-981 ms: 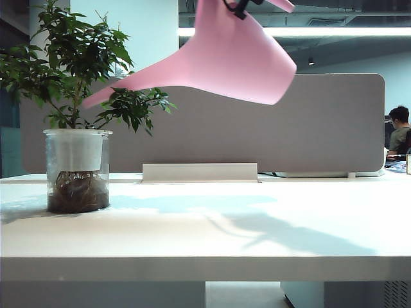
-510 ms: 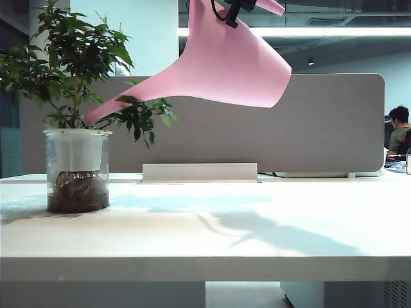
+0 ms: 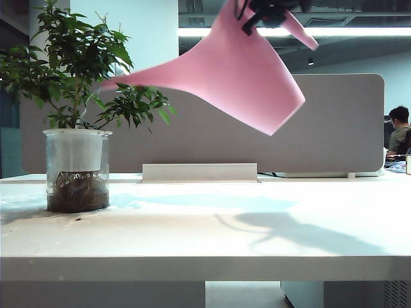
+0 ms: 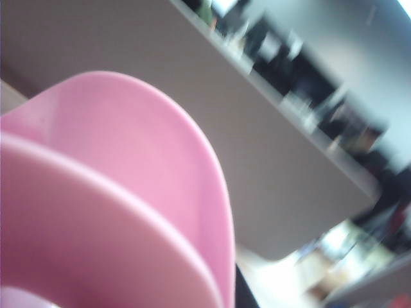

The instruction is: Pick up the watering can from the table, water the potted plant, and put the can back.

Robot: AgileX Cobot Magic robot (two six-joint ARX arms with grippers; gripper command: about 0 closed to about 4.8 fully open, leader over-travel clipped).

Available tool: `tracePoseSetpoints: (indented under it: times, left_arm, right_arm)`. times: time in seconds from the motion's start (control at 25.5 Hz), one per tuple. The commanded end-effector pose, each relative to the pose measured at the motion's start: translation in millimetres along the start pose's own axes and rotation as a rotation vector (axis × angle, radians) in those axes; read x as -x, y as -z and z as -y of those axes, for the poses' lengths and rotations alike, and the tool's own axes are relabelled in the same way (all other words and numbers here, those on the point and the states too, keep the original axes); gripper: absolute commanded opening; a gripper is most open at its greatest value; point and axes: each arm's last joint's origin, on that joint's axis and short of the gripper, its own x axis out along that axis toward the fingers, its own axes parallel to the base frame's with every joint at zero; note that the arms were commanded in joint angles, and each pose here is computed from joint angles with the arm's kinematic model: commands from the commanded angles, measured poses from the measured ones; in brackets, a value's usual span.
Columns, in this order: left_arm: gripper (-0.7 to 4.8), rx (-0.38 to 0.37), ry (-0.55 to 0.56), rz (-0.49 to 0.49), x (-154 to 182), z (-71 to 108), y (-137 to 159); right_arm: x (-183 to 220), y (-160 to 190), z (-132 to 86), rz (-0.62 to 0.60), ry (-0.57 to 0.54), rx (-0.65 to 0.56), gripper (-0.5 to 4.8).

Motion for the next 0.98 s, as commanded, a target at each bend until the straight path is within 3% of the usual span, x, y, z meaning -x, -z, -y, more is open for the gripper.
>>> tracePoseSetpoints:
  times: [0.04,0.39,0.71,0.98]
  left_arm:
    - [-0.05,-0.006,0.003,0.015,1,0.0,-2]
    - [-0.05,-0.006,0.003,0.016,1,0.0,-2]
    - [-0.05,-0.006,0.003,0.015,1,0.1,-2]
    - [-0.05,-0.006,0.003,0.015,1,0.0,-2]
  right_arm:
    - [17,34,12,0.042,-0.060,-0.351,-0.03]
    - [31,144,2,0.215,-0.085,-0.724,-0.03]
    - [12,201,-27,0.251,-0.138,-0.696,-0.01]
    - [5,220,-46,0.201,-0.181,-0.685,0.17]
